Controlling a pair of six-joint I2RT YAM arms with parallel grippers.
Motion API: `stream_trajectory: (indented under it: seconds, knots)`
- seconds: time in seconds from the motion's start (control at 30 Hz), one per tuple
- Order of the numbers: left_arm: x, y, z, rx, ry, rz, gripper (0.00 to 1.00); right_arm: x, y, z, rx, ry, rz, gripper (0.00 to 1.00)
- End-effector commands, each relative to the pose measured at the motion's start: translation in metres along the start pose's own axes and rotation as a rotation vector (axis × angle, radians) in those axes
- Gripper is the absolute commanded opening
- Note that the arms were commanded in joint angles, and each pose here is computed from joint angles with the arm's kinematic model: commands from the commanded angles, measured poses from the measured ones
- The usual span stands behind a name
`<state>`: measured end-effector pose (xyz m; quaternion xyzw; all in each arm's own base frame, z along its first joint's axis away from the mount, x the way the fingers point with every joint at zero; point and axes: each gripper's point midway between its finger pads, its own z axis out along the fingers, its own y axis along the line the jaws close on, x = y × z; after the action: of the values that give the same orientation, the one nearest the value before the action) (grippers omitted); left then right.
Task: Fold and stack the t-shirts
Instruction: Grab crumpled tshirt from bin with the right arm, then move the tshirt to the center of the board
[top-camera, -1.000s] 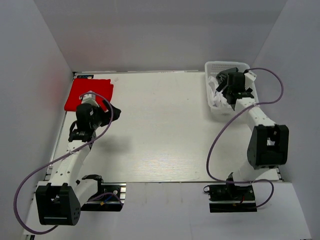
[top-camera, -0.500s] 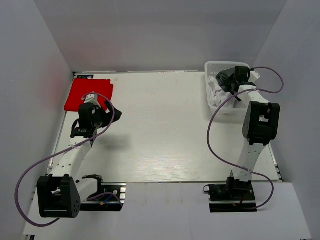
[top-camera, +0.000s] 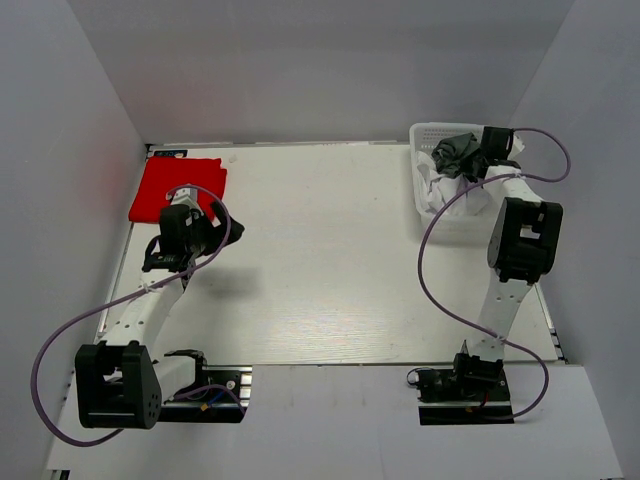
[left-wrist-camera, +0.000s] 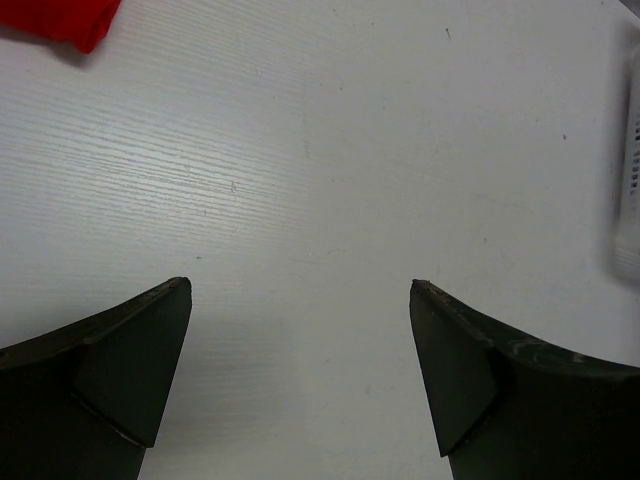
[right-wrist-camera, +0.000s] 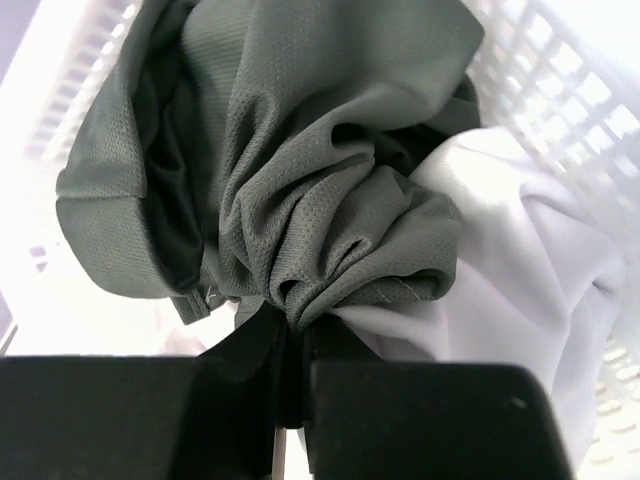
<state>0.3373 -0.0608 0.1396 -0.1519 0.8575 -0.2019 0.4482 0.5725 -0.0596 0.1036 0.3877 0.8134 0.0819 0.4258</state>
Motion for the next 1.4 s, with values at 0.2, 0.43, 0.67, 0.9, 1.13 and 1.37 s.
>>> stream_trajectory:
  seconds: [0.2, 0.43, 0.67, 0.9, 1.13, 1.37]
  knots:
    - [-0.029, -0.016, -0.016, 0.034, -0.092, 0.032, 1.00, -0.082, 0.095, -0.117, -0.371, -0.153, -0.209, 0.00]
    - [-0.033, -0.029, -0.026, 0.093, -0.106, 0.024, 1.00, -0.142, 0.166, -0.276, -0.653, -0.397, -0.431, 0.00]
    - [-0.027, -0.030, -0.030, 0.100, -0.089, 0.014, 1.00, -0.122, 0.248, -0.412, -1.101, -0.400, -0.655, 0.00]
    - [-0.034, -0.030, -0.041, 0.087, -0.128, 0.008, 1.00, -0.071, 0.293, -0.522, -1.587, -0.367, -0.683, 0.00]
    - [-0.038, -0.018, -0.048, 0.018, -0.178, -0.042, 1.00, 0.004, 0.289, -0.461, -1.447, -0.248, -0.743, 0.00]
    - [-0.040, -0.013, -0.049, -0.018, -0.185, -0.059, 1.00, 0.175, 0.220, -0.327, -1.128, 0.072, -0.878, 0.00]
